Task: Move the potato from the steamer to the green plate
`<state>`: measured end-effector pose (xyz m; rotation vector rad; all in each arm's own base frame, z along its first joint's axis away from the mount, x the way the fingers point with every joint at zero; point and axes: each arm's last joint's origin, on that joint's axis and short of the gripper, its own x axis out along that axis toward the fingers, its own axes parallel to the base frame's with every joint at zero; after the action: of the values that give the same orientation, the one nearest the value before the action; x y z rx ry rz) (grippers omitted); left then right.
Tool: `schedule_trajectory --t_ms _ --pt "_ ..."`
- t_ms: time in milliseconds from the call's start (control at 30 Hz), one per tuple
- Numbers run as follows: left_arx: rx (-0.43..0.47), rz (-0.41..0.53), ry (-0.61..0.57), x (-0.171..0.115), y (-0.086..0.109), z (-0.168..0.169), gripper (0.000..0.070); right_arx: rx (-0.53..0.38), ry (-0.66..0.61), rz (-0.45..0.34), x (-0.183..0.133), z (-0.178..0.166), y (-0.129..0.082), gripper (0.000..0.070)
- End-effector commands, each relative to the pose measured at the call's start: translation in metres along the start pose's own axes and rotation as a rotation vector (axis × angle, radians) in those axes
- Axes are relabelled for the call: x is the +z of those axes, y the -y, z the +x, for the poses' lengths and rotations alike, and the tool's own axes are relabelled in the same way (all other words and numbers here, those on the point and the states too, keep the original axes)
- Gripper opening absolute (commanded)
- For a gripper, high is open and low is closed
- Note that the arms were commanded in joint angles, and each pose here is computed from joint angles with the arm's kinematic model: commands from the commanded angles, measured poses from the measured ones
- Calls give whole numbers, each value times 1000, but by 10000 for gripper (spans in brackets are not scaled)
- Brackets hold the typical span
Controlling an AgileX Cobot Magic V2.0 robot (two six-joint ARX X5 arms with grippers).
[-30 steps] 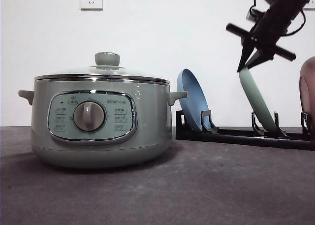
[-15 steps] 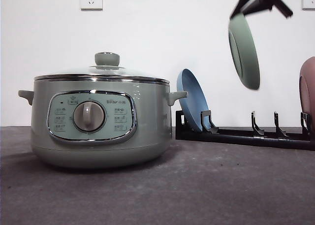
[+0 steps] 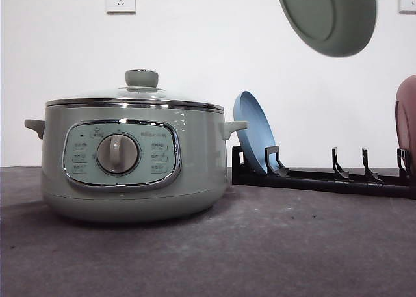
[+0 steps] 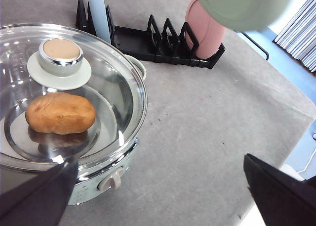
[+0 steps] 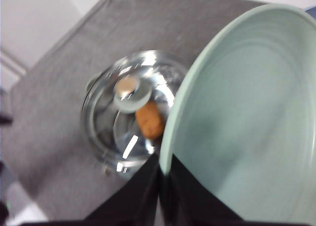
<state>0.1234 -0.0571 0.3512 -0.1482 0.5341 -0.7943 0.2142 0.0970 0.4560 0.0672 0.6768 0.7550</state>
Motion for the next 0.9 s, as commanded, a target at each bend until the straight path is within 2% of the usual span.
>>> schedule_trajectory --t_ms 0,200,367,700,867 --pt "-14 33 19 6 3 -2 700 9 2 -76 -7 -4 -12 4" --pt "-14 36 22 7 3 -2 700 -42 -102 -179 -68 -3 -38 4" --pt "-14 38 23 7 3 -2 700 -66 -192 -214 -120 6 -43 4" --pt "-14 38 23 7 3 -2 700 -64 -363 -325 -196 69 -47 4" --pt "-14 37 22 7 3 -2 700 -128 -461 -399 -224 95 -50 4"
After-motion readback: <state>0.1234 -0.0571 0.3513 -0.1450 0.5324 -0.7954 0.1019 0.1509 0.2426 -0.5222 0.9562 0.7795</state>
